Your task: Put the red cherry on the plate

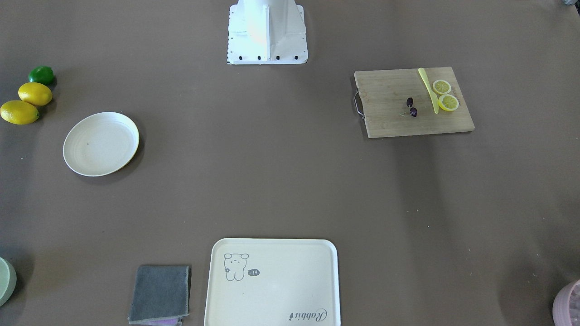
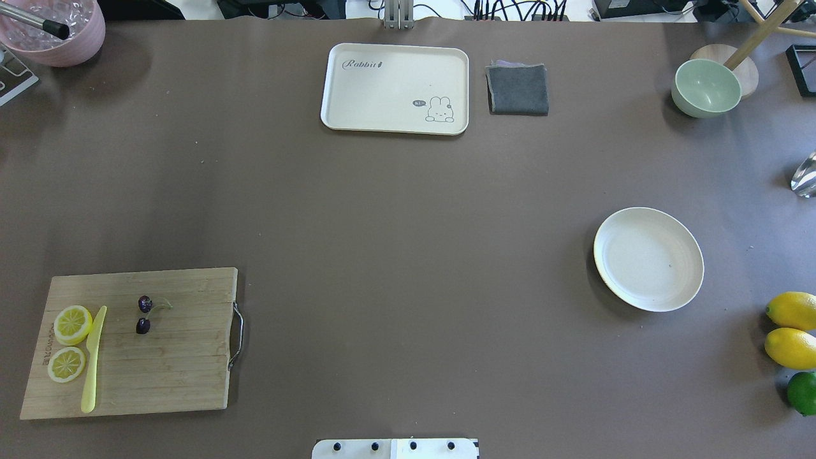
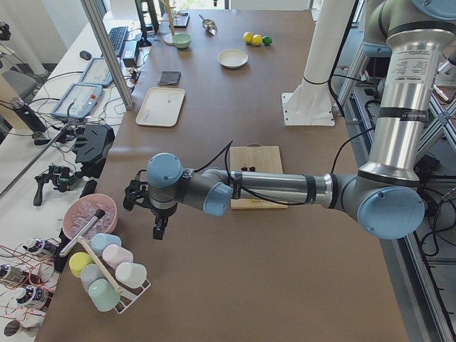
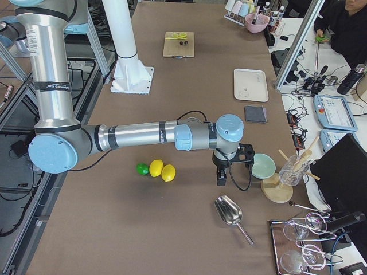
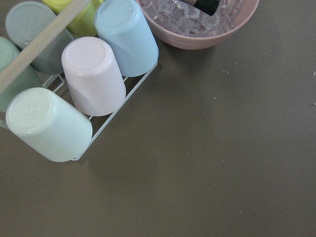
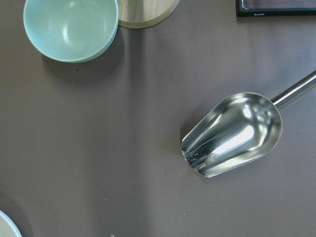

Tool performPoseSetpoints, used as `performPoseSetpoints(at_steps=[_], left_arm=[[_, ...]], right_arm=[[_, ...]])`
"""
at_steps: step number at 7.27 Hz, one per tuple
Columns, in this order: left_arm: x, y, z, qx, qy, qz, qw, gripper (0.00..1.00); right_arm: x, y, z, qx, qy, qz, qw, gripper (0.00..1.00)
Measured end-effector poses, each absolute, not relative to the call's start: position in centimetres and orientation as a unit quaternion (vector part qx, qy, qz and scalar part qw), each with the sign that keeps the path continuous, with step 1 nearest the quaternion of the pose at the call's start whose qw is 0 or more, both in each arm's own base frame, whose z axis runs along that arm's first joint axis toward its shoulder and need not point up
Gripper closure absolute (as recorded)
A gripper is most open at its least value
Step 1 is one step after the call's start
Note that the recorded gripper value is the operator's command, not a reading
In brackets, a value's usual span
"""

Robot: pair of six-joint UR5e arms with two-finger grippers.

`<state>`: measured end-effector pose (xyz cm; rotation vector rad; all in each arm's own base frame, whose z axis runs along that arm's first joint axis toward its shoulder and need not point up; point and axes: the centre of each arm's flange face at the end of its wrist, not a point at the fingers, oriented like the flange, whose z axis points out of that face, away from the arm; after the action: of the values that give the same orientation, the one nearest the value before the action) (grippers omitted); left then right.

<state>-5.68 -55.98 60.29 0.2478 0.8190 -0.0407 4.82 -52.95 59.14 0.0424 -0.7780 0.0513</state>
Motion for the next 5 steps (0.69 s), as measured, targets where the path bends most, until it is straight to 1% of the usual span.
performPoseSetpoints(at_steps=[3,5], left_arm=[[-5.7,-55.5,60.6,0.118,0.397,-0.020,0.910,0.02],[-5.6,-55.6,59.8,0.129,0.398,-0.014,0.908,0.02]], right_arm=[[4.8,-53.1,58.3,0.028,-0.380,0.023,0.924,0.00],[3.4,-53.6,57.2,0.050,-0.383,0.009,0.922,0.00]])
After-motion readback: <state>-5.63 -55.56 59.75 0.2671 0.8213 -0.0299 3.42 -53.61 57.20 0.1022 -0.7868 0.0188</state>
